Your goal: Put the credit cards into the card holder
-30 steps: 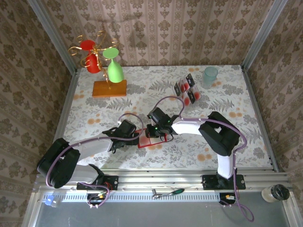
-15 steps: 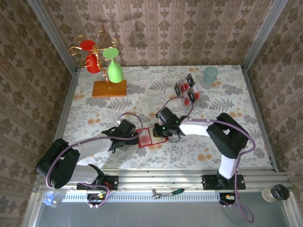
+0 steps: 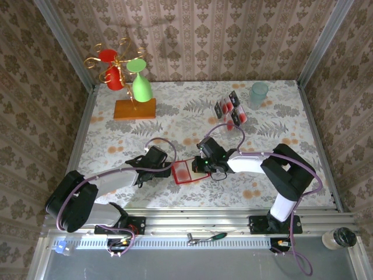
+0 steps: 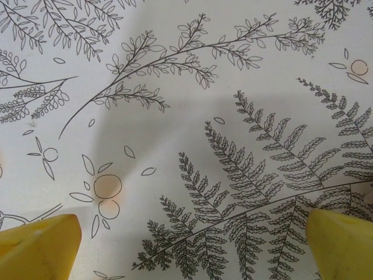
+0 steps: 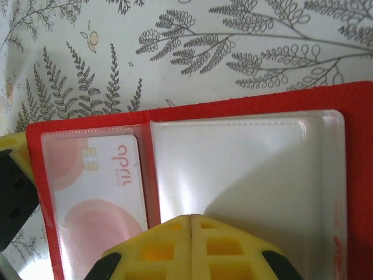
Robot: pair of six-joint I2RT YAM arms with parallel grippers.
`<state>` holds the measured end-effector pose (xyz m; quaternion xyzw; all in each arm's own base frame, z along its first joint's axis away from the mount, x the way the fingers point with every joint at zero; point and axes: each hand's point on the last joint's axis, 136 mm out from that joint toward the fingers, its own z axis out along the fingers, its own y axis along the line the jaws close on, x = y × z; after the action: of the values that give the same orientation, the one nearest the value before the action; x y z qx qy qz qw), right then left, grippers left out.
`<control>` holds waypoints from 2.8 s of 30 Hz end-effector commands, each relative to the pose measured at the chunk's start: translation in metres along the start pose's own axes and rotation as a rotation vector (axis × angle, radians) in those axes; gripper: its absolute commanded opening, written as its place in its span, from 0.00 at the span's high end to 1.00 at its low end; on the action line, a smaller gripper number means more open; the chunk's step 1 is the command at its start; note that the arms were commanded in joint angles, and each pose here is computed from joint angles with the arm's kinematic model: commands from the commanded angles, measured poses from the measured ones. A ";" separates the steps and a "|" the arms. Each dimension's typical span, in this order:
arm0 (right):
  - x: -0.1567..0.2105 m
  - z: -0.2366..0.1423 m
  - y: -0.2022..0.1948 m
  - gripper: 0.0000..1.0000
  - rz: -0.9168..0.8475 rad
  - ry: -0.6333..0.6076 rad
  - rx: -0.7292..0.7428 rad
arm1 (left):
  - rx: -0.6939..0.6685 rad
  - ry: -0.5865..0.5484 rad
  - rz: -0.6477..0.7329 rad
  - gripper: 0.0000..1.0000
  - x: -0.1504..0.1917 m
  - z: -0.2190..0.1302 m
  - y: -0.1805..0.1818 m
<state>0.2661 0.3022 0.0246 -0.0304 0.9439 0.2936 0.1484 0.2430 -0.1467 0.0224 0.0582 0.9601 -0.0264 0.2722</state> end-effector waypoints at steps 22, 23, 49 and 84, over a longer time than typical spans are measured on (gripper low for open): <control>-0.042 -0.042 -0.014 0.92 -0.042 -0.033 0.080 | 0.174 -0.124 -0.079 0.00 -0.047 -0.063 -0.037; -0.044 -0.044 -0.012 0.91 -0.053 -0.035 0.072 | 0.173 -0.127 -0.076 0.00 -0.047 -0.065 -0.040; -0.035 -0.044 -0.051 0.72 -0.052 0.012 0.185 | 0.172 -0.148 -0.052 0.00 -0.060 -0.067 -0.057; -0.054 -0.083 -0.030 0.86 0.137 -0.181 0.039 | 0.300 -0.129 -0.033 0.00 -0.074 -0.067 -0.101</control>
<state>0.2957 0.2141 0.0767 0.0567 0.9425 0.2501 0.2141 0.2555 -0.2281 0.1079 0.0664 0.9353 -0.1487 0.3141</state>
